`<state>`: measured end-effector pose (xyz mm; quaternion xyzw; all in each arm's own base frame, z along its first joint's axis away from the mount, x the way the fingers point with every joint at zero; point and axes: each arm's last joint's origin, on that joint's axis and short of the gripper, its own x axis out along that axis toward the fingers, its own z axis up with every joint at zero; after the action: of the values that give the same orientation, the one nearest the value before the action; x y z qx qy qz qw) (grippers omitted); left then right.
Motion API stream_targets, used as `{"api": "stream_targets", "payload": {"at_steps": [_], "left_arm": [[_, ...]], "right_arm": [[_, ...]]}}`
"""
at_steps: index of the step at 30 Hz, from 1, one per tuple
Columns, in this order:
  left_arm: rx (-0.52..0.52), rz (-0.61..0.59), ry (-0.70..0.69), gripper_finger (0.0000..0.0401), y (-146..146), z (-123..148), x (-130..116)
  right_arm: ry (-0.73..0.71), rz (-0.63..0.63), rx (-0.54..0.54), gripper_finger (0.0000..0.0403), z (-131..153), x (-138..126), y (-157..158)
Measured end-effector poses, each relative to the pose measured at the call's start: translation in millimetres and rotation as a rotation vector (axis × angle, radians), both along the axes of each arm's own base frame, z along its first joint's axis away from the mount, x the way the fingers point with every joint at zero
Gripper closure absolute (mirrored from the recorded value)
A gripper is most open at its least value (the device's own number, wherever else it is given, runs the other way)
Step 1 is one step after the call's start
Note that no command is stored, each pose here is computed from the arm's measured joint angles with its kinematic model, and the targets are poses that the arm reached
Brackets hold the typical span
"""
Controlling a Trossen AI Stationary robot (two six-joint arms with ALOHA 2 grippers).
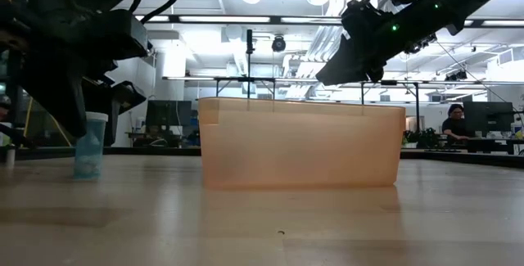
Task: Pick and place pill bottles into a basket
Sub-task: Put the blue pill bottle into the bin
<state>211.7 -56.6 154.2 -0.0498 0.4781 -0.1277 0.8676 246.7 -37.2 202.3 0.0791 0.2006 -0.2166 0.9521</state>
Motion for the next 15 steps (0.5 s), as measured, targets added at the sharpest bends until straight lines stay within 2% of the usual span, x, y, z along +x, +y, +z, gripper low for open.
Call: {"api": "stream_targets", "payload": {"at_steps": [6,15], "left_arm": [[0.0,0.0,0.0,0.0192,0.0,0.0,-0.1],[0.001,-0.006,-0.016,0.0234,-0.3,0.8,1.1]], "right_arm": [[0.0,0.0,0.0,0.0199,0.0,0.0,0.0],[0.0,0.0,0.0,0.0199,0.0,0.0,-0.1]]}}
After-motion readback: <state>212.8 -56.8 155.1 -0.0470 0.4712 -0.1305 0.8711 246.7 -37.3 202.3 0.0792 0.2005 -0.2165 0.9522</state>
